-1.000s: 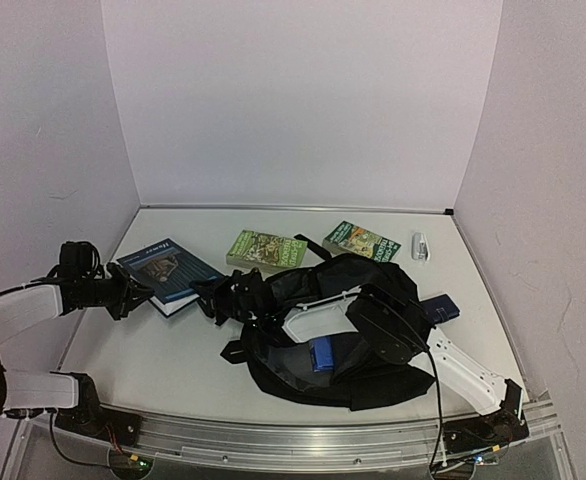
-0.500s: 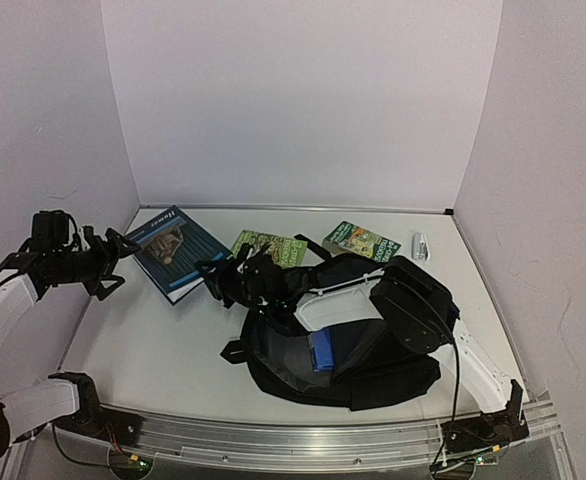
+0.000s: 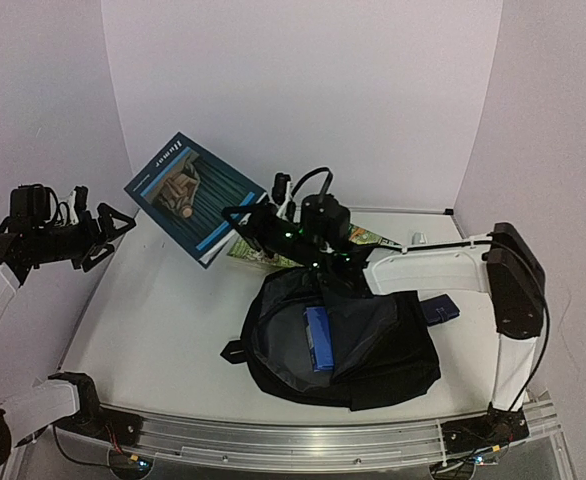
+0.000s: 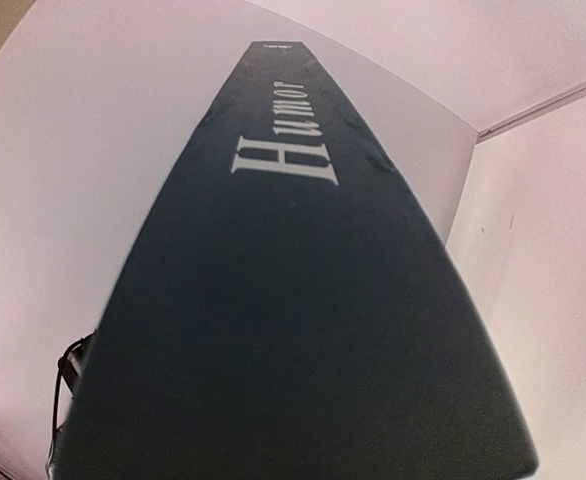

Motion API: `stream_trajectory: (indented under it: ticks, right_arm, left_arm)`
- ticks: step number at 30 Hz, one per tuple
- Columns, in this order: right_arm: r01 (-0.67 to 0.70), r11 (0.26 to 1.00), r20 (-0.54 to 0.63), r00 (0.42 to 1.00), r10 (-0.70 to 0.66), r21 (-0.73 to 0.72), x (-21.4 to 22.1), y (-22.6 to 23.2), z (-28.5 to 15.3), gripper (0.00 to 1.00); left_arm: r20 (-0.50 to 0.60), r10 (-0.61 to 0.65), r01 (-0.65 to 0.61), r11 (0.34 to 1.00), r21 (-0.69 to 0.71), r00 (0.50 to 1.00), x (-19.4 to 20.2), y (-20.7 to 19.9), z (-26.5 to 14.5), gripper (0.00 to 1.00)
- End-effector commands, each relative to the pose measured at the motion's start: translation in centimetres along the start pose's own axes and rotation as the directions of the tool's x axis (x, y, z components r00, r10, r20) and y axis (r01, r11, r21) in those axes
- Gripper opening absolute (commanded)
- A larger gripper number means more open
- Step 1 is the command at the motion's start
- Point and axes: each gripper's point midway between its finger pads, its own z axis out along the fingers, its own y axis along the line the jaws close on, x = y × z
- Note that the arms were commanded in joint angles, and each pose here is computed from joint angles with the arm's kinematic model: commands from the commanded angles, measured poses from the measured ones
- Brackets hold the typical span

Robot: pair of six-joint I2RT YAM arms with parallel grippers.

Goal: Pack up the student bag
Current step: Pick up the book from the center of the board.

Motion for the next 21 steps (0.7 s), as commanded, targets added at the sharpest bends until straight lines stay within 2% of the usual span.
stream_trajectory:
  ticks: [1,6,11,16,21]
  right_arm:
    - [0.148,0.989,-0.084,0.985,-0.148,-0.008,-3.2,0.7,-4.0,0.18]
    - [0.161,0.987,-0.261,0.952,-0.157,-0.008,-3.7,-1.8,-8.2,0.18]
    - [0.156,0.982,-0.395,0.899,-0.187,-0.110,-1.8,-1.0,-11.7,0.18]
    - [0.107,0.975,-0.491,0.850,-0.191,-0.193,0.3,0.3,-13.9,0.17]
    - [0.068,0.972,-0.540,0.822,-0.182,-0.223,1.3,0.8,-15.1,0.15]
  left_arm:
    - [-0.049,0.132,-0.125,0.985,0.122,0.990,0.8,-2.1,-0.1,0.99]
    - [-0.145,0.130,-0.094,0.967,0.237,0.981,1.6,-3.1,1.4,0.98]
    - [-0.187,0.157,-0.090,0.942,0.323,0.970,1.9,-4.3,3.1,0.99]
    - [-0.278,0.229,-0.120,0.925,0.360,0.933,4.0,-6.1,6.0,0.99]
    - [-0.303,0.234,-0.113,0.923,0.368,0.924,4.0,-6.4,6.9,0.99]
